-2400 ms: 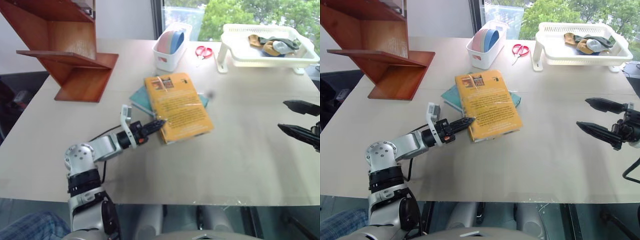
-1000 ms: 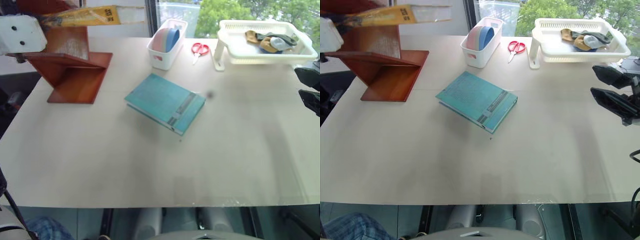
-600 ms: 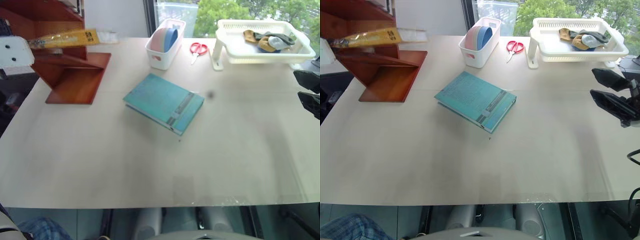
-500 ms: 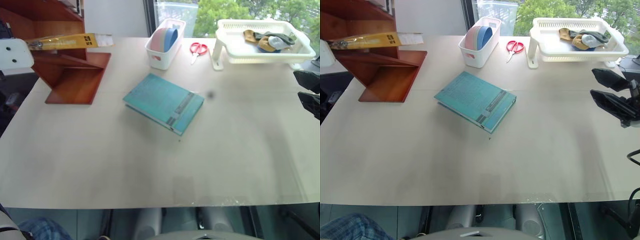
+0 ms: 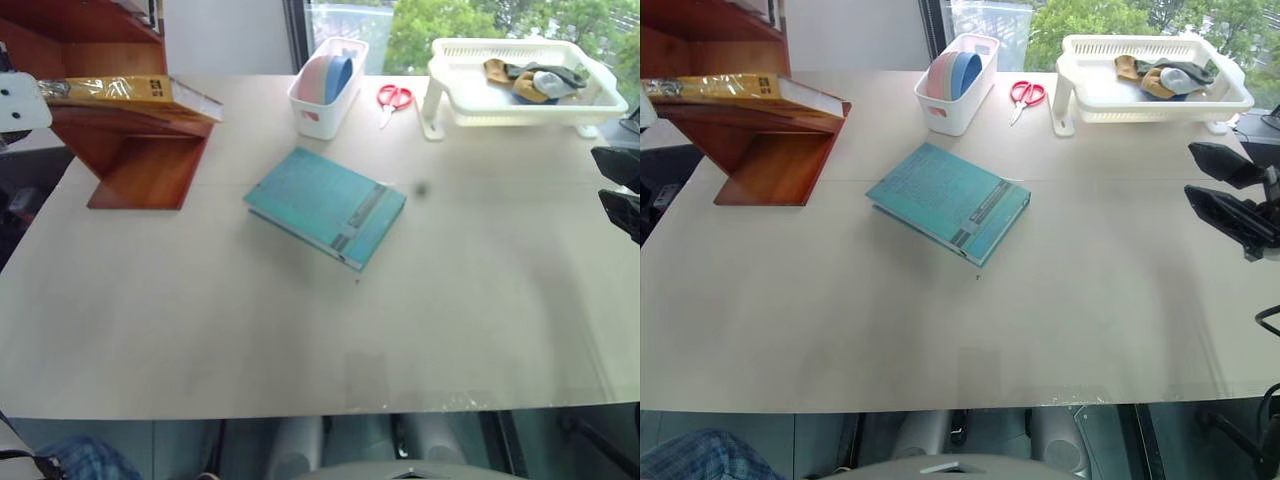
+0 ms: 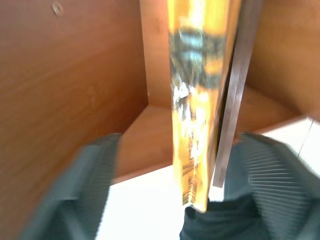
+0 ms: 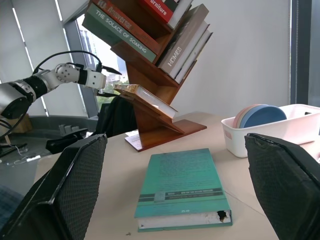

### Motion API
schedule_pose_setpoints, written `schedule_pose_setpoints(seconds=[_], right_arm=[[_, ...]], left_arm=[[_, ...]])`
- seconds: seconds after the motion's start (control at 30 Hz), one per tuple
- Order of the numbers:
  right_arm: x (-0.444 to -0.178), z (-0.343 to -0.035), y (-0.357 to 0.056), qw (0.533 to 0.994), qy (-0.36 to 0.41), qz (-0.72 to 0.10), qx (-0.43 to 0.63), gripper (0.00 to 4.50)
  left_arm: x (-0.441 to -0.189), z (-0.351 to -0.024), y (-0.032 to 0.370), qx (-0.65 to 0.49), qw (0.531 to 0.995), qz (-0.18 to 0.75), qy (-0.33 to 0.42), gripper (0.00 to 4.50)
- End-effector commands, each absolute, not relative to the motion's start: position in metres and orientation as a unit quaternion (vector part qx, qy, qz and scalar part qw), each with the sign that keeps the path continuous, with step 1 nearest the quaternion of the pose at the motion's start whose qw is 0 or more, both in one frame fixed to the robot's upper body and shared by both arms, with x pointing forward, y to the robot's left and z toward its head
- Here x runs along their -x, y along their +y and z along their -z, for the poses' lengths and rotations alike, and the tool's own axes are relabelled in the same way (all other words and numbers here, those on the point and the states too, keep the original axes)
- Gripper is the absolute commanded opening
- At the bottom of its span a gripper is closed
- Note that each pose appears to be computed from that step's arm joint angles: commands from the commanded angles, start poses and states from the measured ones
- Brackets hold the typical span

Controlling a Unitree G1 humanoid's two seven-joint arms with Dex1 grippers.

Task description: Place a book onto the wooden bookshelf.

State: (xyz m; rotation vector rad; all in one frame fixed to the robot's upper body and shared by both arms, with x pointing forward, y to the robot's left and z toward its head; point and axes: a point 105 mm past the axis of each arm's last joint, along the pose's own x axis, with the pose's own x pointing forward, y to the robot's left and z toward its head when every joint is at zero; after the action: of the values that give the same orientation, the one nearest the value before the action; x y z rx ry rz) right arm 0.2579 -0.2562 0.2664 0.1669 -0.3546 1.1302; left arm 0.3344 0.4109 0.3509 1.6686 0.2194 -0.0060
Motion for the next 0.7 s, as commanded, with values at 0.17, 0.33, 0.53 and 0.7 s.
schedule_pose_setpoints(seconds=[0.17,0.33,0.53,0.7], right_arm=[[-0.252,-0.275,-0.262,0.826,-0.188,-0.528,-0.063,4.5],[-0.255,-0.278,-0.264,0.827,-0.184,-0.528,-0.061,4.5],[-0.263,-0.278,-0.259,0.82,-0.166,-0.545,-0.063,4.5],[-0.267,-0.282,-0.259,0.817,-0.168,-0.548,-0.062,4.5]], left_arm=[[-0.307,-0.375,0.423,-0.7,0.711,-0.034,0.051,4.48],[-0.298,-0.37,0.412,-0.628,0.778,0.01,-0.018,4.48],[-0.292,-0.364,0.384,-0.548,0.826,0.088,-0.095,4.48],[-0.304,-0.347,0.316,-0.41,0.865,0.214,-0.196,4.48]])
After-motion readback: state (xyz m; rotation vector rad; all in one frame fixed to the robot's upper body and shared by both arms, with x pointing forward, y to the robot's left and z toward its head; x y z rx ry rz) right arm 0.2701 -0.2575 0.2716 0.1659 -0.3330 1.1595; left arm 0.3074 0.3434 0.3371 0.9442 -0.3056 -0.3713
